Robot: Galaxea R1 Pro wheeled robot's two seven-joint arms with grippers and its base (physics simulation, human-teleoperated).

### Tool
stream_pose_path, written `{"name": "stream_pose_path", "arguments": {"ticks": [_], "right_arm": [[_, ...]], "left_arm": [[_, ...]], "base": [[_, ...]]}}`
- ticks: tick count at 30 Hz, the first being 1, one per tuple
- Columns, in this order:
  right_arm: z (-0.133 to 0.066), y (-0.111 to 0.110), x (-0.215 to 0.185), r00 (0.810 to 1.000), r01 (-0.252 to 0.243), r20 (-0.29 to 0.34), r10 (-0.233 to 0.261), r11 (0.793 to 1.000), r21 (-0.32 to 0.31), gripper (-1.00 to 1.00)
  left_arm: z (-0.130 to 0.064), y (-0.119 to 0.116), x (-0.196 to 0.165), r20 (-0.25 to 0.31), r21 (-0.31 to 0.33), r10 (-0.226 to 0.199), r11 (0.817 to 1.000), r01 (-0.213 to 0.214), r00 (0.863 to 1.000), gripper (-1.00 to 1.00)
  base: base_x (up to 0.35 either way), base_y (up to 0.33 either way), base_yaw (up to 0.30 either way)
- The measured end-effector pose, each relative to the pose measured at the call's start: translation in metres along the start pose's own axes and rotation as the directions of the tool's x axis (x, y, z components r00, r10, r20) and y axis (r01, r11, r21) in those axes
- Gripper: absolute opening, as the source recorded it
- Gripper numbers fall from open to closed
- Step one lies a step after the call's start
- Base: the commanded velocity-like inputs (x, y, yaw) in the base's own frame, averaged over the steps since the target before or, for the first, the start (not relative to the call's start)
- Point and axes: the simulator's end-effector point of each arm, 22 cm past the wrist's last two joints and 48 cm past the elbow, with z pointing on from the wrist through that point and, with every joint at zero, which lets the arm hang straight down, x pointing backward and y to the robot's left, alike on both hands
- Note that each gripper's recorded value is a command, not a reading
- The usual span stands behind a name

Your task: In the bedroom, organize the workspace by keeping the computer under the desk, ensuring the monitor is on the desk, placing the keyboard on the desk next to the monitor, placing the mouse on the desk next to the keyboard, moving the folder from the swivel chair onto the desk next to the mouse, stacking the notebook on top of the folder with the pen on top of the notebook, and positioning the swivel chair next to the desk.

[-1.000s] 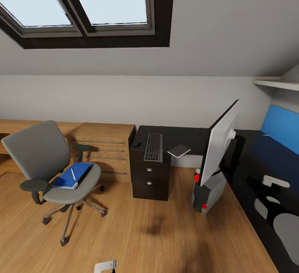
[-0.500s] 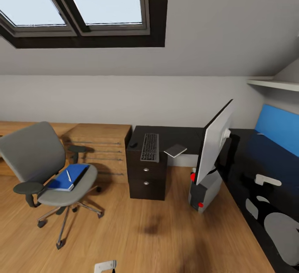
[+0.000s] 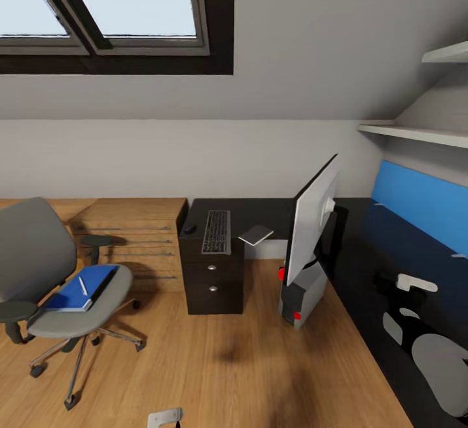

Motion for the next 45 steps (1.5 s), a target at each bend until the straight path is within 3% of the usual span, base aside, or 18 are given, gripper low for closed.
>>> {"name": "stream_pose_path", "arguments": {"ticks": [6,14,18,23,30,38,45], "right_arm": [[-0.003,0.010,0.005,0.999,0.037,-0.006,-0.037,0.999,-0.026,1.00],[-0.004,0.013,0.002,0.999,0.045,0.011,-0.045,0.998,-0.035,1.00],[-0.012,0.021,0.019,0.996,0.084,0.019,-0.082,0.991,-0.105,1.00],[-0.020,0.047,0.028,0.993,0.118,0.026,-0.115,0.967,-0.227,1.00],[-0.034,0.074,0.041,0.981,0.190,0.041,-0.187,0.916,-0.354,1.00],[-0.036,0.078,0.044,0.980,0.195,0.040,-0.193,0.909,-0.368,1.00],[-0.034,0.073,0.044,0.982,0.187,0.032,-0.188,0.920,-0.344,1.00]], "left_arm": [[0.000,0.000,0.000,0.000,0.000,0.000,1.000,0.000,1.000,1.00],[0.000,0.000,0.000,0.000,0.000,0.000,1.000,0.000,1.000,1.00],[0.000,0.000,0.000,0.000,0.000,0.000,1.000,0.000,1.000,1.00],[0.000,0.000,0.000,0.000,0.000,0.001,1.000,-0.001,1.000,1.00],[0.000,0.000,0.000,0.000,0.001,0.001,1.000,-0.001,1.000,1.00],[0.000,0.000,0.000,0.001,0.001,0.001,1.000,-0.001,1.000,1.00],[0.000,0.000,0.000,0.000,0.001,0.001,1.000,-0.001,1.000,1.00]], "base": [[0.000,0.000,-0.012],[0.000,0.000,-0.001],[0.000,0.000,0.000],[0.000,0.000,0.000],[0.000,0.000,0.000],[0.001,0.000,0.000],[0.206,0.000,0.000]]}}
